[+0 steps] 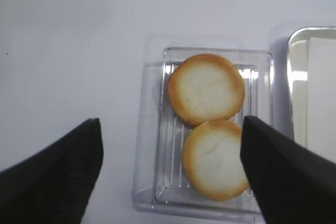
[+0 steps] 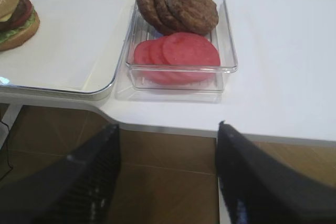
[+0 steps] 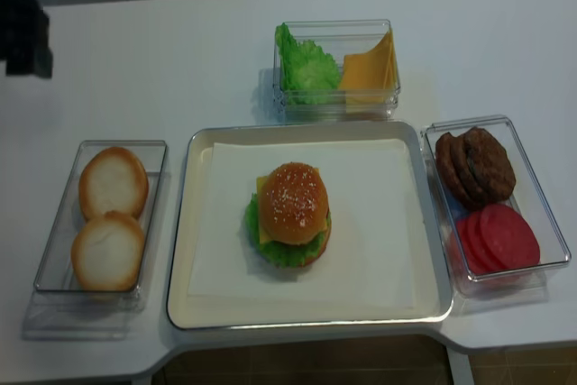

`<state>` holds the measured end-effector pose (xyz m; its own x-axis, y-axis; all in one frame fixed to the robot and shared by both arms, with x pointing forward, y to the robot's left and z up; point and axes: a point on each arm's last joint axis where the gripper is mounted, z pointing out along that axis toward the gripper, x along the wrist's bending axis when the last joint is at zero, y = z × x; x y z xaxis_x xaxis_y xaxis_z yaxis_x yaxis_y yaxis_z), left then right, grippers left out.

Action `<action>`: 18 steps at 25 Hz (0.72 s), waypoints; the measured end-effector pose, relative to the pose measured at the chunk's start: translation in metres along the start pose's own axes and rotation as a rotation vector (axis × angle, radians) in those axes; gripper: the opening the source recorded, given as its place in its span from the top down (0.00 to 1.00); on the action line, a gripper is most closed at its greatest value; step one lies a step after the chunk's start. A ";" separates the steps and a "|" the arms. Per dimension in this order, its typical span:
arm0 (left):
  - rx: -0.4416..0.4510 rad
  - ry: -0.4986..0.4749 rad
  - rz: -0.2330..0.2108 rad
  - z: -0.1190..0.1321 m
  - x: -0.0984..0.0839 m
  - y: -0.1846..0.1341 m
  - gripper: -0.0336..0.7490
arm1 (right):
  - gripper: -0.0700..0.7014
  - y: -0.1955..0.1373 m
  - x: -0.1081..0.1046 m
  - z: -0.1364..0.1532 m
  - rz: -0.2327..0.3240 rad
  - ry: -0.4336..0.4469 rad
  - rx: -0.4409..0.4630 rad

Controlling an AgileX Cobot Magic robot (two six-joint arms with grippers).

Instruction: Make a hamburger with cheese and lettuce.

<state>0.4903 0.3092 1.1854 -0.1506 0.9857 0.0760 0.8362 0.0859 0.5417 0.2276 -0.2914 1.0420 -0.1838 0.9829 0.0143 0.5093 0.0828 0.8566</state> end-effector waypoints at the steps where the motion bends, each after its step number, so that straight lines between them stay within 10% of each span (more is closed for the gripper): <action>1: 0.008 0.010 0.006 0.000 0.002 -0.006 0.18 | 0.33 0.000 0.000 0.000 0.000 0.000 0.000; 18: 0.013 0.021 -0.014 -0.021 0.021 -0.145 0.18 | 0.33 0.000 0.000 0.000 0.000 0.000 0.000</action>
<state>0.3545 0.3146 1.1264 -0.1735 0.9811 0.0859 0.8406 0.1021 0.5320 0.2276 -0.2914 1.0420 -0.1838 0.9829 0.0143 0.5093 0.0828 0.8566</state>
